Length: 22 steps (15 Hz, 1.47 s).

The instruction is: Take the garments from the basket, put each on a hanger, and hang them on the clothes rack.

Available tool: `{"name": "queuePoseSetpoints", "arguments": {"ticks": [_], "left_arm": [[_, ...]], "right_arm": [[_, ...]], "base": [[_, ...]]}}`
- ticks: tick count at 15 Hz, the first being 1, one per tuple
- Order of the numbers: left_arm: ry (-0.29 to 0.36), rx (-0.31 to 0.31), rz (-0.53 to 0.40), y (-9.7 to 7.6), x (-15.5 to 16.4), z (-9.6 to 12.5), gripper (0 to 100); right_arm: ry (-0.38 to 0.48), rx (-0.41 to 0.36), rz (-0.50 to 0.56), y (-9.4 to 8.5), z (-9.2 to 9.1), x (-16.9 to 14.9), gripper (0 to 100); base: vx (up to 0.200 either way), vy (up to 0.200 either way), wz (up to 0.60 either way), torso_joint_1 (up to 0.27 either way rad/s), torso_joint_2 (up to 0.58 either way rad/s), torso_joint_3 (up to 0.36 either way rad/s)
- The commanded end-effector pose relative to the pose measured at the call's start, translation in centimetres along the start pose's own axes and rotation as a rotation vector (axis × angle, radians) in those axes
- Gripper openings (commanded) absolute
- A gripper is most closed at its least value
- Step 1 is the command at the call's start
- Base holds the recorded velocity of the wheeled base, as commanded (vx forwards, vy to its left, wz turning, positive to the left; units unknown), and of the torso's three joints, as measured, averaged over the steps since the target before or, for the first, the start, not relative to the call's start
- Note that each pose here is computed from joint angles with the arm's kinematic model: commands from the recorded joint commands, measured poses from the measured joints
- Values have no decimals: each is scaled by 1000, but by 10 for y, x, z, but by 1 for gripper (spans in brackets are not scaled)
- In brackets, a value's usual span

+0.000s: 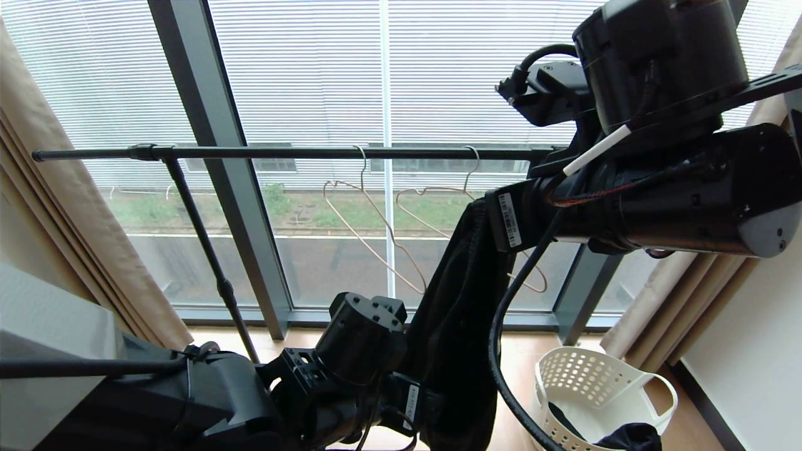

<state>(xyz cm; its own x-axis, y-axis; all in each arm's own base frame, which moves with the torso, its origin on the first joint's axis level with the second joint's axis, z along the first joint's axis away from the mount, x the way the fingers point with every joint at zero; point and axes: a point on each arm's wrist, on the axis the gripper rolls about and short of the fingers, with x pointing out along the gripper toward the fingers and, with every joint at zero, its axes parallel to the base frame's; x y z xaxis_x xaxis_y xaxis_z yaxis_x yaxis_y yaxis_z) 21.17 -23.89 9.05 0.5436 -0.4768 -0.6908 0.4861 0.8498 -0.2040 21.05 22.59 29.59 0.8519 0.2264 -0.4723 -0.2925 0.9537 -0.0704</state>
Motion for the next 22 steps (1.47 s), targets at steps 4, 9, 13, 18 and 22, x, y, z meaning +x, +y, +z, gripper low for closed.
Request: {"name": "queuePoseSetpoints", "arguments": {"ticks": [4, 9, 13, 18, 22], "left_arm": [[-5, 18, 41, -1, -10, -10, 100], [-51, 25, 57, -1, -34, -12, 100], [-101, 16, 42, 1, -52, -7, 0], [-197, 2, 75, 15, -61, 21, 0], [-309, 30, 122, 27, -74, 68, 0]], "right_arm": [[-33, 45, -39, -22, 8, -9, 0], [-8, 72, -109, -48, -2, -9, 0], [-3, 86, -137, -65, -11, -22, 0], [-7, 105, -172, -78, -35, -22, 0], [-5, 91, -180, -83, -47, -22, 0]], "base": [[0, 0, 0, 0, 0, 0], [0, 0, 0, 0, 0, 0], [0, 0, 0, 0, 0, 0], [0, 0, 0, 0, 0, 0], [0, 0, 0, 0, 0, 0]]}}
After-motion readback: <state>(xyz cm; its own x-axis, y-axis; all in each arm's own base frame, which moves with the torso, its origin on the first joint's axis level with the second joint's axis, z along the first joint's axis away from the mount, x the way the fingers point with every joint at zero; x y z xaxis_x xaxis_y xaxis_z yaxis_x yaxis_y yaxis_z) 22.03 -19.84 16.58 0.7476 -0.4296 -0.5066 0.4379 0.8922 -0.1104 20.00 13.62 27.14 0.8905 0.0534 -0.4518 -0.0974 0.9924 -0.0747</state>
